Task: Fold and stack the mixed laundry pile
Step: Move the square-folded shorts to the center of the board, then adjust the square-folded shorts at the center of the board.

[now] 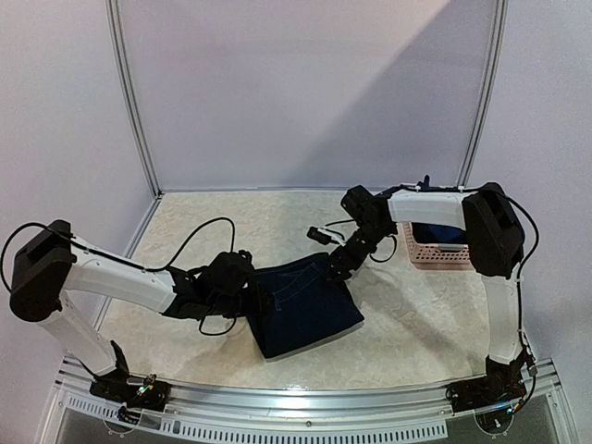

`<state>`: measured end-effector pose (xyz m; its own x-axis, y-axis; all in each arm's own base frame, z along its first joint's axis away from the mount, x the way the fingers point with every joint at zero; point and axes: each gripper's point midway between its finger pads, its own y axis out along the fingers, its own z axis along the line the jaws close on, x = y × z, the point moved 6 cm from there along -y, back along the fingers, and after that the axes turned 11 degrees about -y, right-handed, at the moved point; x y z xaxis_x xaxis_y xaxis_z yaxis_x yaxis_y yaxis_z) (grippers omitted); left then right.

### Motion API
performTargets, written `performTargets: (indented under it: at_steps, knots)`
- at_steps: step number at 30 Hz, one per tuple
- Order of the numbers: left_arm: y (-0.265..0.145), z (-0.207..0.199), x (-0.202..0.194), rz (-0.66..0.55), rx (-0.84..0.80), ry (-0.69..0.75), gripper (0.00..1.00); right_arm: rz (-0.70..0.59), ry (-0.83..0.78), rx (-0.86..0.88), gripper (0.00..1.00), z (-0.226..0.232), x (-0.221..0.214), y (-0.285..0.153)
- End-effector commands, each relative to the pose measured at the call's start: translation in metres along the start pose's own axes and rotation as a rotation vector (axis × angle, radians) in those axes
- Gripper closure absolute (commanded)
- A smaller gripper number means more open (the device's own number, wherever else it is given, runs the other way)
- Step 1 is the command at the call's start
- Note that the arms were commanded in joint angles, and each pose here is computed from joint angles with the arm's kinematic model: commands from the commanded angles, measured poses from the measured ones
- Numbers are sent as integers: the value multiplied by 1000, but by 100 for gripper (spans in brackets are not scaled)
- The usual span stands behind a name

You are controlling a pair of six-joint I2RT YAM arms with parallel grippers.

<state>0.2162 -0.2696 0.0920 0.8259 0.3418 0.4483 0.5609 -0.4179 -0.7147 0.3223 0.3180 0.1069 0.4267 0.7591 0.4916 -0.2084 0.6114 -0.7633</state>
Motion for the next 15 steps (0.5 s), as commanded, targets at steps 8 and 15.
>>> performTargets:
  at_steps: [8, 15]
  knots:
    - [28, 5, 0, 37, -34, -77, 57, -5, 17, 71, 49, -3, 6, 16]
    - [25, 3, 5, 8, -39, -76, 80, -21, 7, 66, 79, 0, 7, 13]
